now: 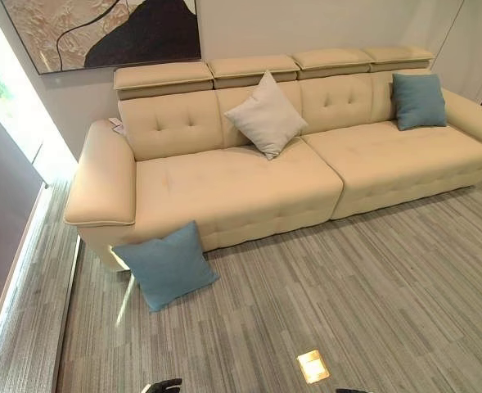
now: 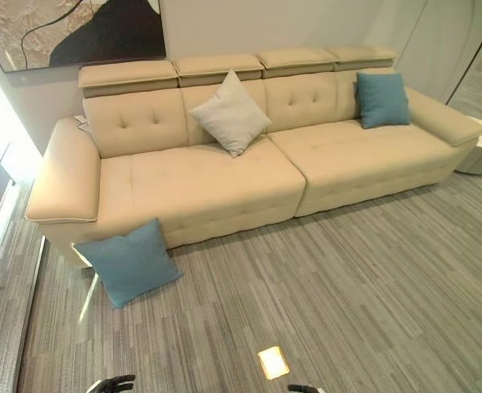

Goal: Pick up all the scattered cushions and arrange them neatly on the sofa.

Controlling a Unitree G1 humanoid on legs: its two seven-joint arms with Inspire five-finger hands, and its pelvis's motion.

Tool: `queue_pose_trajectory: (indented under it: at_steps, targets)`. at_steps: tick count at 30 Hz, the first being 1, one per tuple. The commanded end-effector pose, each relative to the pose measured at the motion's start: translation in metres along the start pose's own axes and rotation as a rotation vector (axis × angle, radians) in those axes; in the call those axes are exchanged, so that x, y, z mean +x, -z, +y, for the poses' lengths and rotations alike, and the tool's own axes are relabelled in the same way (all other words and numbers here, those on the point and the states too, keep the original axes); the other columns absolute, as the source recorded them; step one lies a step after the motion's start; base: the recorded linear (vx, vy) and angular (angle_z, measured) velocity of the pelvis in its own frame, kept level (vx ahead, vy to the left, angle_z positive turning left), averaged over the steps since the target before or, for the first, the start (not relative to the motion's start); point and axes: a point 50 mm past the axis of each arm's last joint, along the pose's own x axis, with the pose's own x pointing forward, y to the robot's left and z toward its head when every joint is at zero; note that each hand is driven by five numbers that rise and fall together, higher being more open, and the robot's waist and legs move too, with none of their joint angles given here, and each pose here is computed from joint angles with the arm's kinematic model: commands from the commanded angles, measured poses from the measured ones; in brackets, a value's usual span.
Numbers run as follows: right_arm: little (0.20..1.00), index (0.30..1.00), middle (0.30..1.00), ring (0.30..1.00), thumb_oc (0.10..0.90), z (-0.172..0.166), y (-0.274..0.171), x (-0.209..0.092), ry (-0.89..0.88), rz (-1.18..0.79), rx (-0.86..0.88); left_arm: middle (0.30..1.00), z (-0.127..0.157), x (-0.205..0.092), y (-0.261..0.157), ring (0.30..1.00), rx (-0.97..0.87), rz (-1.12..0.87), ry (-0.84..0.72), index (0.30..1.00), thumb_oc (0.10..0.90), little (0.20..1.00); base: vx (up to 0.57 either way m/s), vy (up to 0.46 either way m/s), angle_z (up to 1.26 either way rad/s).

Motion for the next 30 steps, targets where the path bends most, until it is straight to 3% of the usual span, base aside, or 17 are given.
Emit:
queue_pose_trajectory:
  at_steps: [1,20,30]
  targets:
    - [0.900,0.900,0.900,0.900,0.800,-0.010,-0.012,0.003,0.034,-0.031,0.007,0.900,0.006,0.005,-0.020,0.900,0.038,-0.044,-0.010,0.900,0.800,0.900,0.00,0.000,0.00]
    - [0.900,0.900,0.900,0.900,0.800,-0.008,-0.013,0.003,0.031,-0.032,-0.008,0.900,0.006,0.005,-0.022,0.900,0.026,-0.047,-0.020,0.900,0.800,0.900,-0.01,-0.011,0.03]
    - [0.900,0.900,0.900,0.900,0.800,-0.017,-0.014,0.004,0.073,-0.030,0.038,0.900,-0.001,0.008,-0.037,0.900,0.026,-0.084,-0.011,0.900,0.800,0.900,-0.08,0.007,0.53]
